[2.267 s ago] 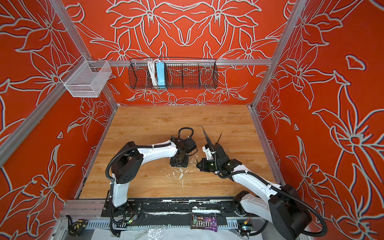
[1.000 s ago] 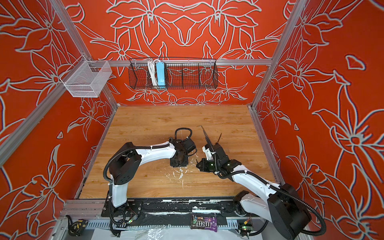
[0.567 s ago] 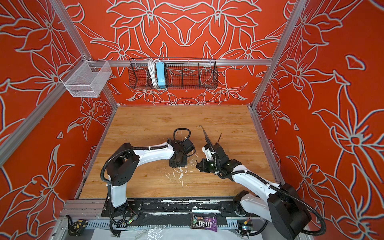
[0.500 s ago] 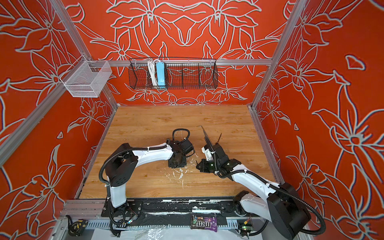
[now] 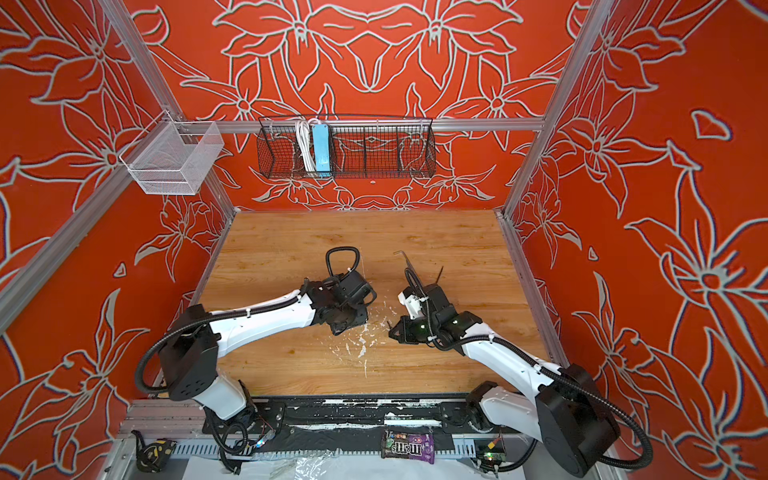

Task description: Unlock with the key

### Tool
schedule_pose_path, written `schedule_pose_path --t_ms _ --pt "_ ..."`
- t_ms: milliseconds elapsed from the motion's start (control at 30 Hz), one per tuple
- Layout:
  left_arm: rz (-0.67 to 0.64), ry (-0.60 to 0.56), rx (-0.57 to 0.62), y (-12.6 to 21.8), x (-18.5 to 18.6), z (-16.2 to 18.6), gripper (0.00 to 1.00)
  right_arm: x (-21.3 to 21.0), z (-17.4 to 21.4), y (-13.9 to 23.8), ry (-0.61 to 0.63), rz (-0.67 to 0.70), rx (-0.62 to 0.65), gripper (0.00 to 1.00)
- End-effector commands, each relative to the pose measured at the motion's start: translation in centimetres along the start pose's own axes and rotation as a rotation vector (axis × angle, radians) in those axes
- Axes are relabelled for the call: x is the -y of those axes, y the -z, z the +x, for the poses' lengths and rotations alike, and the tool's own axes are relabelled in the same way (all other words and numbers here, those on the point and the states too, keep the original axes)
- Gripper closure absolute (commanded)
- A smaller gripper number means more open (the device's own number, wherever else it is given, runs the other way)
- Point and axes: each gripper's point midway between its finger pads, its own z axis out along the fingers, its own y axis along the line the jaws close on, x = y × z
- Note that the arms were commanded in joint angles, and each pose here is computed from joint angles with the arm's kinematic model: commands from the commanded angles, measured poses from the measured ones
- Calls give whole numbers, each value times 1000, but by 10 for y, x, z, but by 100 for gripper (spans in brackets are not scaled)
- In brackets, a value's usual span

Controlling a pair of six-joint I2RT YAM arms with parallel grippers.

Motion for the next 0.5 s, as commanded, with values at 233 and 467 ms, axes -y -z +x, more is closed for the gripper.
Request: schedule_pose_path --t_ms 233,467 --pt "185 165 105 43 17 -26 100 -37 -16 3 41 -33 67 100" --pt "251 227 124 66 15 -31 100 -77 -19 -16 84 -84 101 100"
